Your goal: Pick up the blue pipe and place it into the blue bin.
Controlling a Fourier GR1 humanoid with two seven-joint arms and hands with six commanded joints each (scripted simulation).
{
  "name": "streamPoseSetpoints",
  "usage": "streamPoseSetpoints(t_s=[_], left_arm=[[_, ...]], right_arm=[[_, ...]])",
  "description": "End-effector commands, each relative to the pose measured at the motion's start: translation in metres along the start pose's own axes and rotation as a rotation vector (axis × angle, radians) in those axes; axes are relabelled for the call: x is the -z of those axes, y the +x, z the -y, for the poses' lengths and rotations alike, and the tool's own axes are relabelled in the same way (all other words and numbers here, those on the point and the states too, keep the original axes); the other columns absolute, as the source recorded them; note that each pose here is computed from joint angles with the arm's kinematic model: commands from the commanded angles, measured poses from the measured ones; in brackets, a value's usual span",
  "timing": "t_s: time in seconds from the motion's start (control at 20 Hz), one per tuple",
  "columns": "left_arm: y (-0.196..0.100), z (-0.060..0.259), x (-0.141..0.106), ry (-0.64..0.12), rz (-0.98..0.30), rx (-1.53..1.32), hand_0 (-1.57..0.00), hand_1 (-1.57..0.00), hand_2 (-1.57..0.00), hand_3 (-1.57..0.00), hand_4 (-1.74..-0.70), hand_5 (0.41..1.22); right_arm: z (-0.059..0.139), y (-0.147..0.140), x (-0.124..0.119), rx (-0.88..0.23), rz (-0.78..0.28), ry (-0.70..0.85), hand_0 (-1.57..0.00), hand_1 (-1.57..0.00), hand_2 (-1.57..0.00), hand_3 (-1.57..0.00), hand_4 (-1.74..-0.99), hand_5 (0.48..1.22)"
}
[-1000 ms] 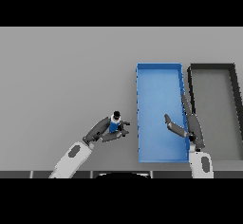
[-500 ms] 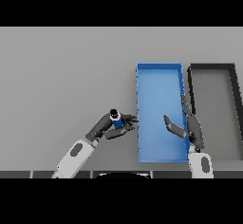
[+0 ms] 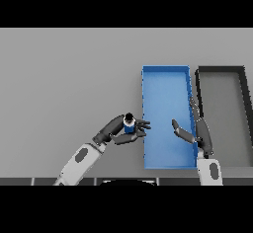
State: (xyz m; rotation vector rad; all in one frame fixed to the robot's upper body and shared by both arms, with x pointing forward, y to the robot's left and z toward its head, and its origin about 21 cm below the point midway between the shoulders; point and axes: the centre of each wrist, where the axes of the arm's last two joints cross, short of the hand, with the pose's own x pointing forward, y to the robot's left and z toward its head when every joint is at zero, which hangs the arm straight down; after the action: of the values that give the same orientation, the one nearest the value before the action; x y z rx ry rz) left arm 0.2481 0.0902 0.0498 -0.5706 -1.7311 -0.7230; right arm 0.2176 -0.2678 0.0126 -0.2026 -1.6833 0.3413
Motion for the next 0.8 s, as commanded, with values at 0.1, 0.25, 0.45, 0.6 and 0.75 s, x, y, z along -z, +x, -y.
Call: streamPoseSetpoints(t_s=[0.1, 0.25, 0.45, 0.6, 0.75], left_arm=[[-0.003, -0.003, 0.003, 0.002, -0.016, 0.000, -1.57, -1.57, -1.57, -1.57, -1.47, 1.220], [-0.005, -0.003, 0.002, -0.005, -0.016, 0.015, -1.57, -1.57, -1.57, -1.57, -1.47, 1.220], [-0.006, -0.003, 0.003, -0.010, -0.011, 0.014, -1.57, -1.57, -1.57, -1.57, -1.47, 1.221], [-0.004, -0.001, 0.002, -0.016, 0.001, 0.003, -1.57, -1.57, -1.57, -1.57, -1.47, 1.221], [-0.003, -0.001, 0.002, -0.028, -0.010, 0.007, -1.57, -1.57, -1.57, -1.57, -1.47, 1.221]], right_arm=[[-0.003, 0.007, -0.014, -0.022, -0.004, -0.038, 0.00, 0.00, 0.00, 0.00, -1.138, 0.643], [-0.004, 0.017, -0.029, -0.044, -0.020, -0.087, 0.00, 0.00, 0.00, 0.00, -1.191, 0.642], [0.001, 0.038, -0.027, 0.109, 0.094, -0.025, 0.00, -0.01, -0.07, 0.00, -1.198, 0.641], [0.016, 0.064, -0.017, 0.219, 0.113, 0.172, 0.00, -0.03, -0.12, 0.00, -1.215, 0.607], [0.024, 0.100, 0.002, 0.240, 0.161, 0.357, 0.00, -0.01, -0.11, 0.00, -1.237, 0.577]])
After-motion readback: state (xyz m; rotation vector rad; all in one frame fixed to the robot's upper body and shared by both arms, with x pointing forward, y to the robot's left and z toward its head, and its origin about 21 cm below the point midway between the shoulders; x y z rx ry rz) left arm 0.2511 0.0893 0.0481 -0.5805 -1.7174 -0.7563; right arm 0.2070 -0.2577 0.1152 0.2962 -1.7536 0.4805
